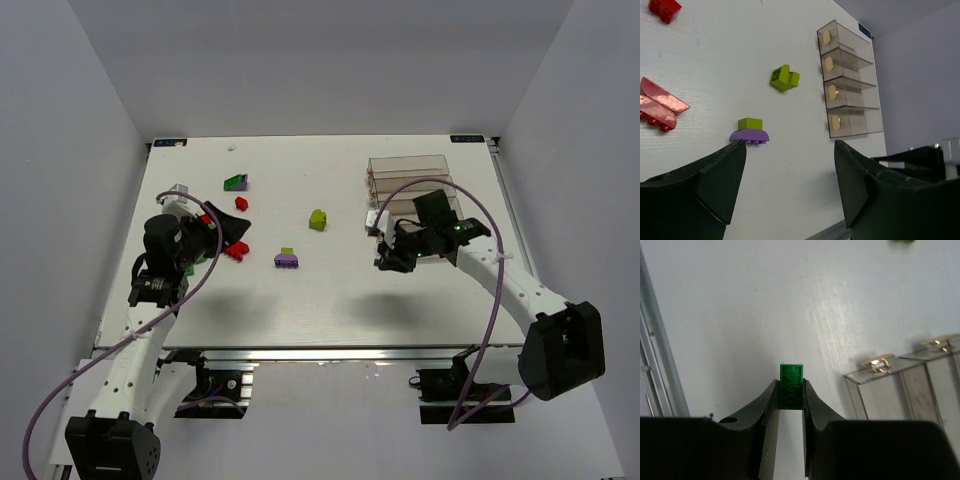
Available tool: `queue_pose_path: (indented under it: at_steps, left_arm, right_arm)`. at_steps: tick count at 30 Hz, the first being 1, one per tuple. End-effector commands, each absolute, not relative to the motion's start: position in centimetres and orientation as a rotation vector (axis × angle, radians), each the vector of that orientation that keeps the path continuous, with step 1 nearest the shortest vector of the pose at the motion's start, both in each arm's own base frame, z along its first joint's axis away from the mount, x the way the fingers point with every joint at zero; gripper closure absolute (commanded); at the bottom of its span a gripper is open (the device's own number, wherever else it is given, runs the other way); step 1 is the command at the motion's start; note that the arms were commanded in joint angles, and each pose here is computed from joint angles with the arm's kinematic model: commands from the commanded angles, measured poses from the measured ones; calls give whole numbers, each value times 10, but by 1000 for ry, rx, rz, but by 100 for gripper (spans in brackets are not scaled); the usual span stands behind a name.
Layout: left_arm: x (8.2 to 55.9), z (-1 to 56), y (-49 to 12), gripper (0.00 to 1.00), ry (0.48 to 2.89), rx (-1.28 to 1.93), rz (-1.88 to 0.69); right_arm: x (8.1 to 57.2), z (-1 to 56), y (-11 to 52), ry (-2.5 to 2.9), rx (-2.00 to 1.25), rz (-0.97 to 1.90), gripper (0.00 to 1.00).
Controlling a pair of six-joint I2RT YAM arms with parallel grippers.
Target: Sort the legos into containers by color
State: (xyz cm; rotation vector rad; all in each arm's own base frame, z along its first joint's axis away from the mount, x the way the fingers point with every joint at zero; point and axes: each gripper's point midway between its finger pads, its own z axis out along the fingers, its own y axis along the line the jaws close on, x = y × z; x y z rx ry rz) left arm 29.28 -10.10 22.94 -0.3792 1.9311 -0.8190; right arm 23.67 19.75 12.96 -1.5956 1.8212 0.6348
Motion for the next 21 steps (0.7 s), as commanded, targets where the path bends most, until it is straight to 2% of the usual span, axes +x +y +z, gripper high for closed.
queue_pose_path:
  at_steps: [1, 5, 12, 19, 21]
  left_arm:
    - [288, 235, -118, 19, 1918, -305, -930]
    - [285, 229, -122, 19, 1940, -297, -964]
    - [280, 216, -126, 19, 1992, -295, -980]
    - [276, 210, -127, 19, 2017, -286, -974]
    - [277, 207, -127, 19, 2030, -286, -967]
  right_arm:
    - [256, 160, 192, 1824, -1456, 677, 100]
    - [288, 169, 169, 1870, -1334, 583, 100]
    - [335, 148, 111, 2077, -1119, 418, 100]
    - [357, 129, 94, 2142, -1077, 356, 100]
    - [360, 121, 91, 2165, -1078, 347, 95]
